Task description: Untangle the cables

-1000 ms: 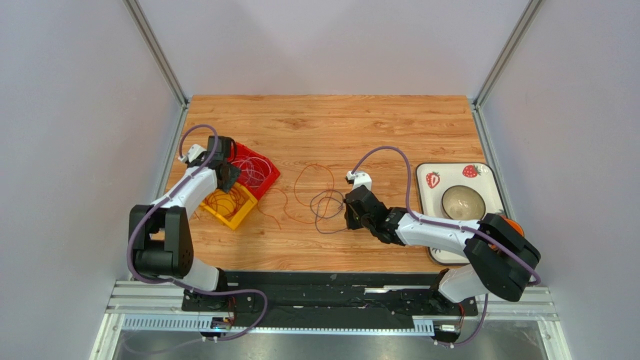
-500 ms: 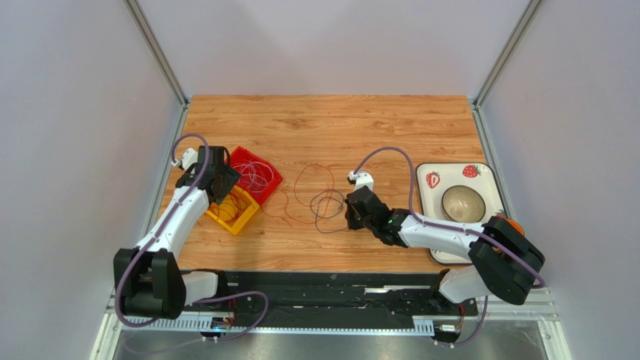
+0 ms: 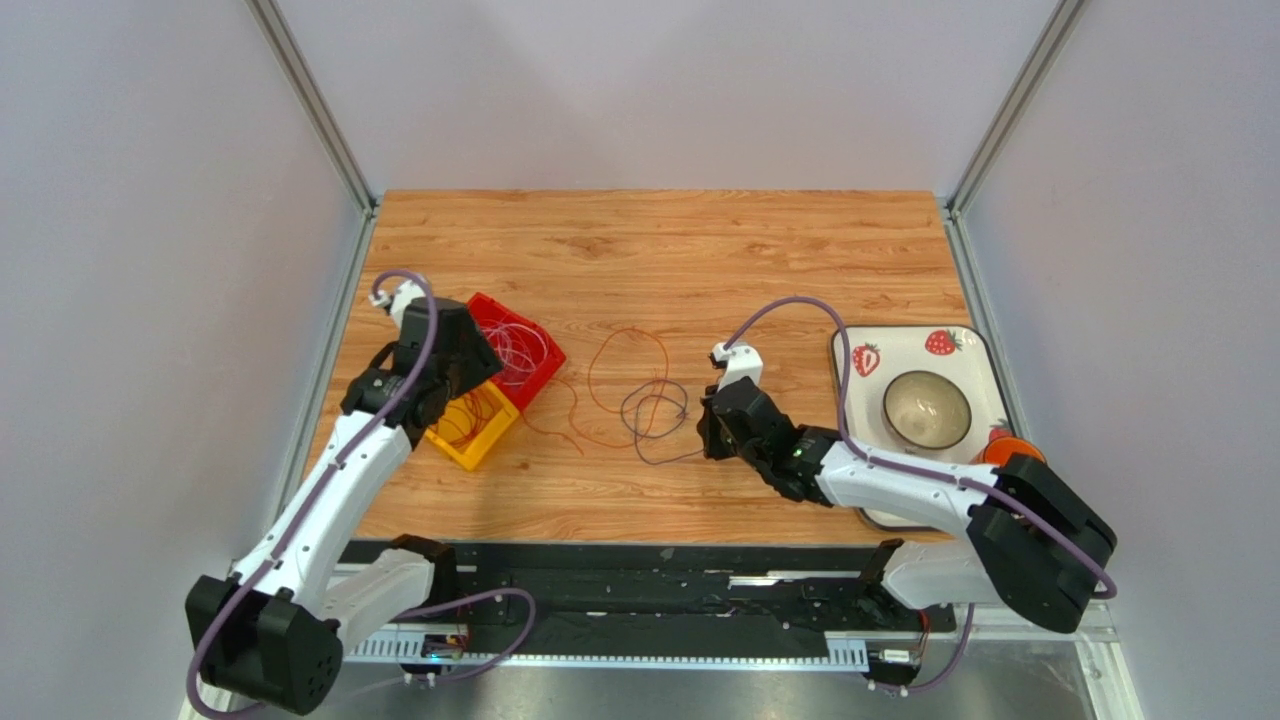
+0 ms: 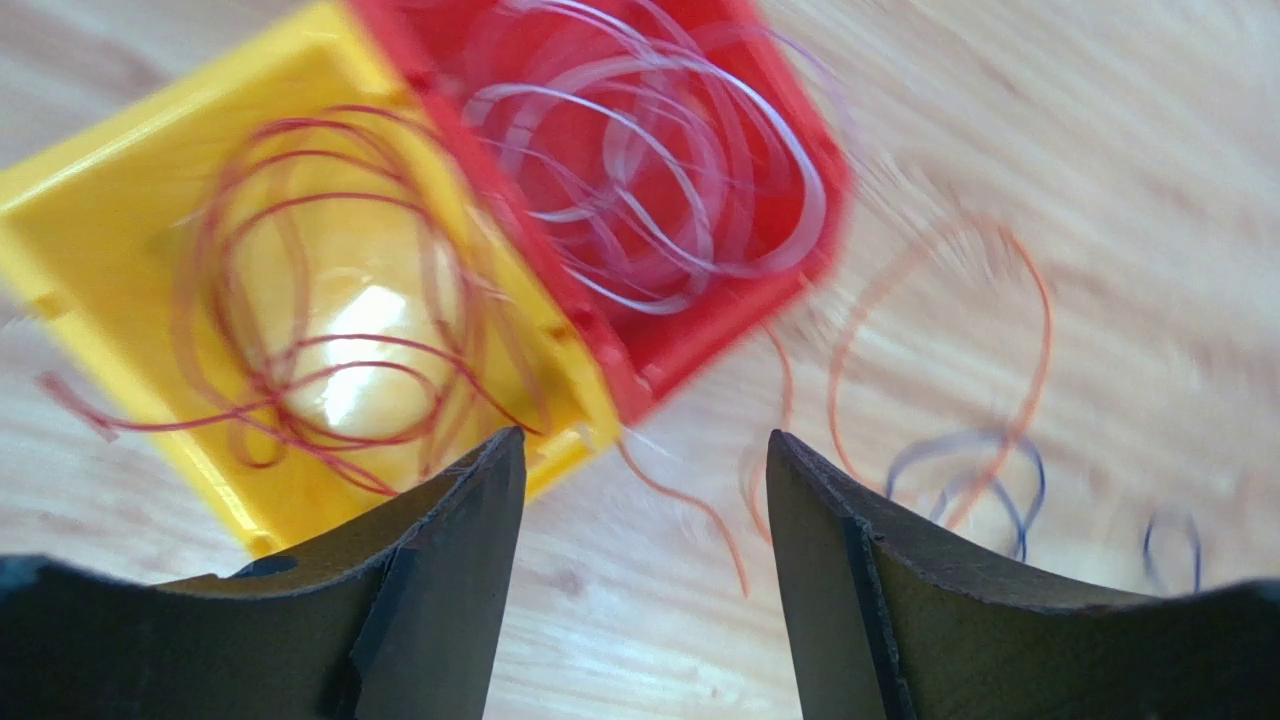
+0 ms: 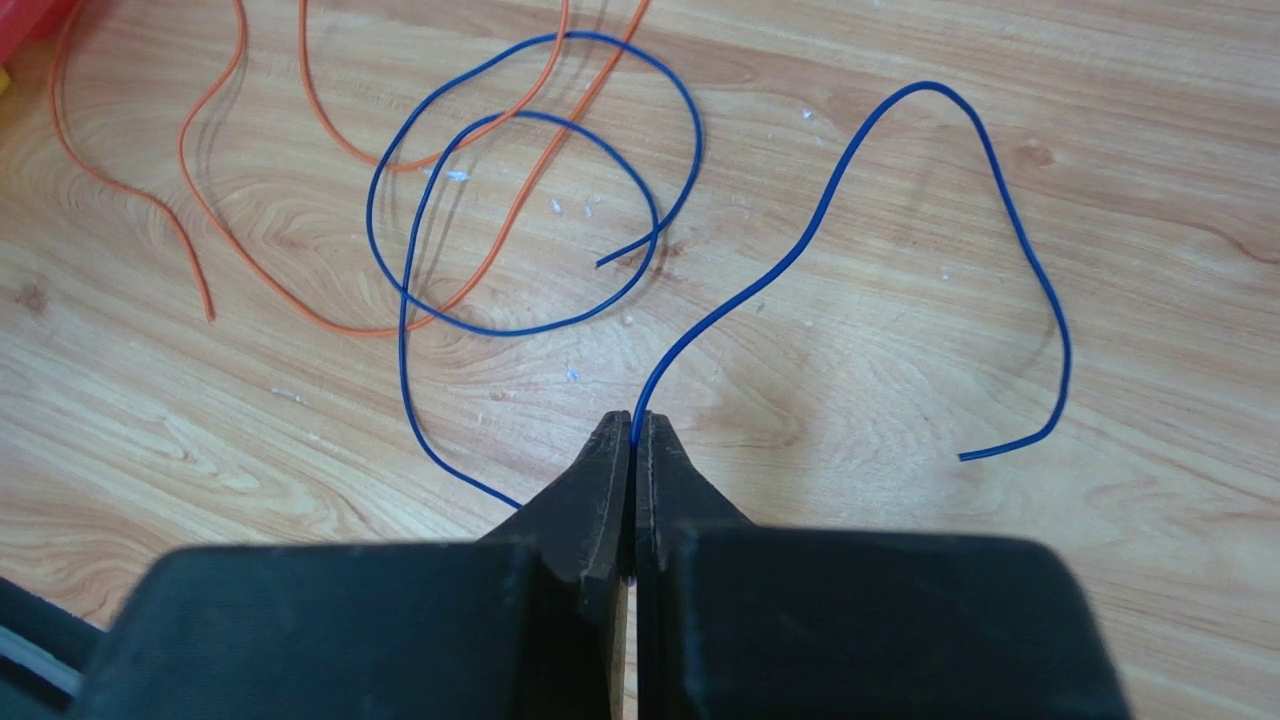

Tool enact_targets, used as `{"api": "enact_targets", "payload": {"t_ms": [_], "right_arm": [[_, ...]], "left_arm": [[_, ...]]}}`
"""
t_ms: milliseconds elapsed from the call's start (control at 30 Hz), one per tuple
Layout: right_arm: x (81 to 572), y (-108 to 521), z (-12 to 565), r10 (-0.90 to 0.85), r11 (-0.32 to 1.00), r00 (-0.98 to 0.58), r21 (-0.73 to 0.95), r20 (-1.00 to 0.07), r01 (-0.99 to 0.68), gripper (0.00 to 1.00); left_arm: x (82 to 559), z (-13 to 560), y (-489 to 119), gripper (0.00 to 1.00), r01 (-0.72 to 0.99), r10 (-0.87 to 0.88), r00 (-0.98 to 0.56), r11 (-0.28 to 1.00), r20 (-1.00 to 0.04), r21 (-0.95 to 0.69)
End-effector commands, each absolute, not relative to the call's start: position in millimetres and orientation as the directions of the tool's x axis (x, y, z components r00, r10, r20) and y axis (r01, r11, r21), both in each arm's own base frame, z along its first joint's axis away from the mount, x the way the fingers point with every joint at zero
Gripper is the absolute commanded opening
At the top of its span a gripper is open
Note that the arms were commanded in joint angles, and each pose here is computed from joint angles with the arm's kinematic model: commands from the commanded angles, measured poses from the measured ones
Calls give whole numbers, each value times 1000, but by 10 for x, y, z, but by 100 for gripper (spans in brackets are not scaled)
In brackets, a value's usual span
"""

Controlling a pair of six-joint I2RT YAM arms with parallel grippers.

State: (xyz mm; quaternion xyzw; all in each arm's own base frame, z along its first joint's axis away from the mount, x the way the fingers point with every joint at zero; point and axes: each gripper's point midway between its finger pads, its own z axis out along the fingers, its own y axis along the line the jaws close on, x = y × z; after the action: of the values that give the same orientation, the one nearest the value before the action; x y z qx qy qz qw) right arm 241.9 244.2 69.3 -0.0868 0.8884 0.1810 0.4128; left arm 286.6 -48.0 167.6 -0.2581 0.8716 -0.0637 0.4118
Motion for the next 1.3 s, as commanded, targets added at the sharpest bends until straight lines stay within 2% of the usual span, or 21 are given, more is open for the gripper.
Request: {"api": "enact_targets", "payload": {"t_ms": [0,133,167,267,333,400,533,733,967,1100,1267], "right_arm": [[2530,2315,855,106,939,-589,276,-801,-206,0],[2573,1792,907,251,964,-503,261,-827,51,0],[2571,1713,1005,329,942,-464,318,-823,105,0],[2525,1409,1123,334,942,-405,283,-851,182,0],[2551,1362,1350,290,956,-384,245,-877,161,0],[2542,1298,1513,204,978,-384,168,-900,124,0],[2577,1274,1839,139,989,-362,114,-922,89,0],[2614,1435,2292,113,992,-337,125,-935,-12,0],[2698,1631,3309,141,976,-226,173,-964,-130,0],[2627,1778,4151,223,931,-133,251,-966,-265,0],[2498,1850,4909,276,880,-34,267,-961,-393,0]], "left_arm": [[2896,1933,-868,68,-159,-271,-569,963,-776,-219],[2919,1816,-1441,63,46,-132,-616,978,-777,-203],[2921,1779,-1550,61,84,-104,-625,977,-774,-198],[2912,1616,-1837,58,158,-13,-655,975,-755,-154],[2901,1508,-1935,57,158,21,-656,981,-754,-109],[2867,1411,-2089,57,203,46,-667,971,-744,-123],[2768,1193,-2429,54,265,77,-685,953,-724,-149],[2571,1007,-2646,51,293,112,-674,948,-730,-125],[2522,1183,-2550,52,303,89,-615,944,-784,-131],[2520,1361,-2406,53,283,56,-566,950,-822,-131],[2491,1476,-2262,52,266,54,-544,957,-837,-111]]}}
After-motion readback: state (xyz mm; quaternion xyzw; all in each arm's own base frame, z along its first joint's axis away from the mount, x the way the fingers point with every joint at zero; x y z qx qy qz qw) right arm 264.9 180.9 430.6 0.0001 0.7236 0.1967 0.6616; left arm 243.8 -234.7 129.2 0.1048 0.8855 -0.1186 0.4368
